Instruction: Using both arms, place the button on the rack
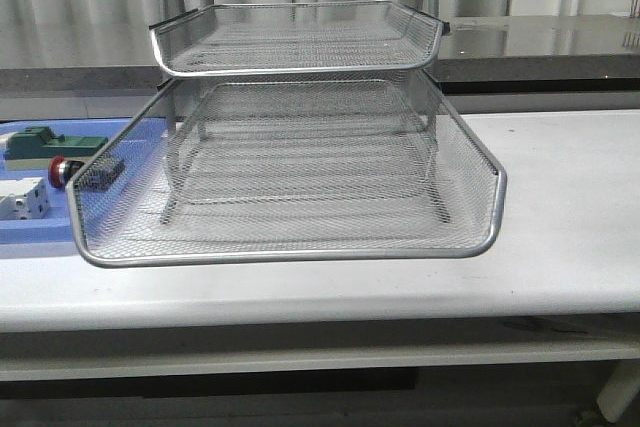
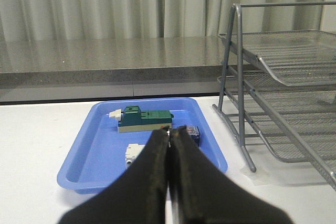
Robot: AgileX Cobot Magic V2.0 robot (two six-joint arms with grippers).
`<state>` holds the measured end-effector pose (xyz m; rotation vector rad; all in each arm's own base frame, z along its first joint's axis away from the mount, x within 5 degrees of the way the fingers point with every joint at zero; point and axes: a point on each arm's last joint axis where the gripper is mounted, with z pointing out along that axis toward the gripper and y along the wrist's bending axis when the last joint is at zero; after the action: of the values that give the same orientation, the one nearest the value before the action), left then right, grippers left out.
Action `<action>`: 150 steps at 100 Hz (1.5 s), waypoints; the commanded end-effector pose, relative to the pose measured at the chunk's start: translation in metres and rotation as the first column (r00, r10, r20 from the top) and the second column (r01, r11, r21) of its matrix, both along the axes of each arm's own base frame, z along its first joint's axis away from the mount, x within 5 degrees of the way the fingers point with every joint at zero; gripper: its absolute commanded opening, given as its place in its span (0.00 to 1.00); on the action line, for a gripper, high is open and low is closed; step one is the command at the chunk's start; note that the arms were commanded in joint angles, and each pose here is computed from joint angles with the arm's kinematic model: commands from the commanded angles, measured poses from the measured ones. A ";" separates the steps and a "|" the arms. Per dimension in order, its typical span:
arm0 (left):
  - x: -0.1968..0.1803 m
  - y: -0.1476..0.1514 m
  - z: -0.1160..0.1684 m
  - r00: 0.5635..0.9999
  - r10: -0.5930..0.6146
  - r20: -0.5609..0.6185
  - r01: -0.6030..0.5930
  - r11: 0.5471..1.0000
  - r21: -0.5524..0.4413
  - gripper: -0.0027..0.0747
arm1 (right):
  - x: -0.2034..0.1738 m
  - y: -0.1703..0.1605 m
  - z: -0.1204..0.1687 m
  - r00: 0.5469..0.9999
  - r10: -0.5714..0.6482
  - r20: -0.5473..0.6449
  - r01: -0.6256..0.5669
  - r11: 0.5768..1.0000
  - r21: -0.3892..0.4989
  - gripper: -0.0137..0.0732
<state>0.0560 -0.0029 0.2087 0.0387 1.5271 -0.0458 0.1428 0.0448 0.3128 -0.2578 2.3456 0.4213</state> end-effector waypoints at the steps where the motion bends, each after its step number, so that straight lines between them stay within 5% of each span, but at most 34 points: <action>1: -0.001 0.000 -0.007 0.998 -0.007 0.063 0.008 1.000 -0.018 0.01 | -0.013 -0.007 0.025 0.989 -0.046 0.138 0.049 0.999 -0.016 0.72; 23: -0.001 0.000 -0.007 0.998 -0.007 0.063 0.008 1.000 -0.018 0.01 | -0.053 -0.021 0.040 0.956 -0.086 0.282 0.113 0.990 -0.083 0.72; 68: -0.001 0.000 -0.007 0.998 -0.007 0.063 0.008 1.000 -0.018 0.01 | -0.090 -0.035 0.037 0.954 -0.131 0.270 0.181 0.969 -0.168 0.71; 109: -0.001 0.000 -0.007 0.998 -0.007 0.063 0.008 1.000 -0.018 0.01 | -0.090 -0.035 0.036 0.956 -0.130 0.264 0.179 0.969 -0.171 0.08; 150: -0.001 0.000 -0.007 0.998 -0.007 0.063 0.008 1.000 -0.018 0.01 | -0.090 -0.035 0.036 0.956 -0.130 0.264 0.179 0.969 -0.171 0.08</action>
<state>0.0560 -0.0029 0.2087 0.0387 1.5271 -0.0458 0.0504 0.0101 0.3354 -0.2155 2.2189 0.0879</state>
